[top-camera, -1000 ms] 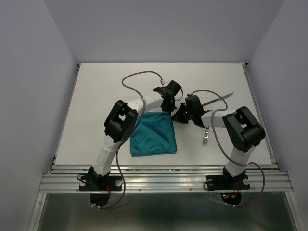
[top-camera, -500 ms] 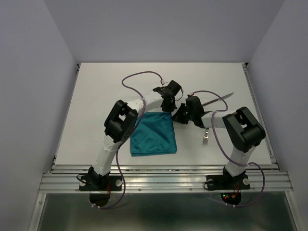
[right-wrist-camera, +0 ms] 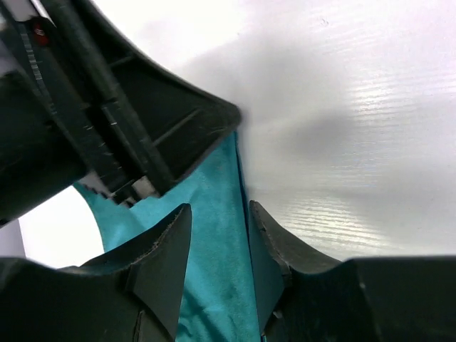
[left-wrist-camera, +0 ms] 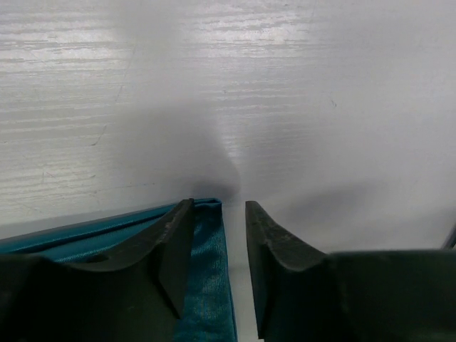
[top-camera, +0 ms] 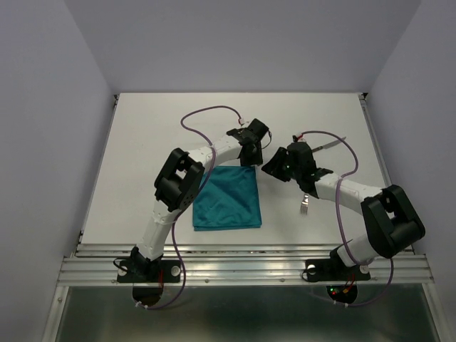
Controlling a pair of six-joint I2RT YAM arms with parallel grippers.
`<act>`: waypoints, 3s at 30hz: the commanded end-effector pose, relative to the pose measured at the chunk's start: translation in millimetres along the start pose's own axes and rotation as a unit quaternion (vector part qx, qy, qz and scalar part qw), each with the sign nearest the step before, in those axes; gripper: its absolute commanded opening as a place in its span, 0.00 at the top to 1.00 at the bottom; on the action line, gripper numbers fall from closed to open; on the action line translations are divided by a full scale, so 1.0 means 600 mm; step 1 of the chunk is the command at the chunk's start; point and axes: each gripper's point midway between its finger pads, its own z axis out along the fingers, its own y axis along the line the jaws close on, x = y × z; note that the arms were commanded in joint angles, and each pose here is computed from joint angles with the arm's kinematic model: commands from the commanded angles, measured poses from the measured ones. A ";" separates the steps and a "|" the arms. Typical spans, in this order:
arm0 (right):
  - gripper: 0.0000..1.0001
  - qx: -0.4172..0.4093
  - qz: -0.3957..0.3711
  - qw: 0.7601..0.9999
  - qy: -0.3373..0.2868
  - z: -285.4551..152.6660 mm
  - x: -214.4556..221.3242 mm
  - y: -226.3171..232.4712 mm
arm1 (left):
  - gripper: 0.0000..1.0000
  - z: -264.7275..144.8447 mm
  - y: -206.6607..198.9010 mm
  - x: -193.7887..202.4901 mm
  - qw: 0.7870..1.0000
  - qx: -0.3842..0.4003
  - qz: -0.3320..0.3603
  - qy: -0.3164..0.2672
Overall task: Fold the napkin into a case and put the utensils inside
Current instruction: Smooth out the lower triangle-folded napkin at the center of the board.
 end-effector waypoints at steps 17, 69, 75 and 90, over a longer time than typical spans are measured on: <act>0.89 -0.021 -0.059 0.996 0.070 0.047 0.062 0.052 | 0.48 -0.217 -0.014 -0.133 0.992 0.045 -0.001 -0.121; 0.72 0.042 -0.256 0.965 0.035 -0.069 0.136 0.154 | 0.48 -0.281 0.398 -0.013 0.978 -0.072 -0.161 -0.110; 0.71 0.024 -0.323 0.943 0.078 -0.038 0.225 0.212 | 0.48 -0.300 0.433 -0.019 0.974 -0.082 -0.176 -0.121; 0.69 0.118 -0.304 0.936 0.135 -0.071 0.315 0.032 | 0.48 -0.281 0.444 0.002 0.977 -0.077 -0.171 -0.100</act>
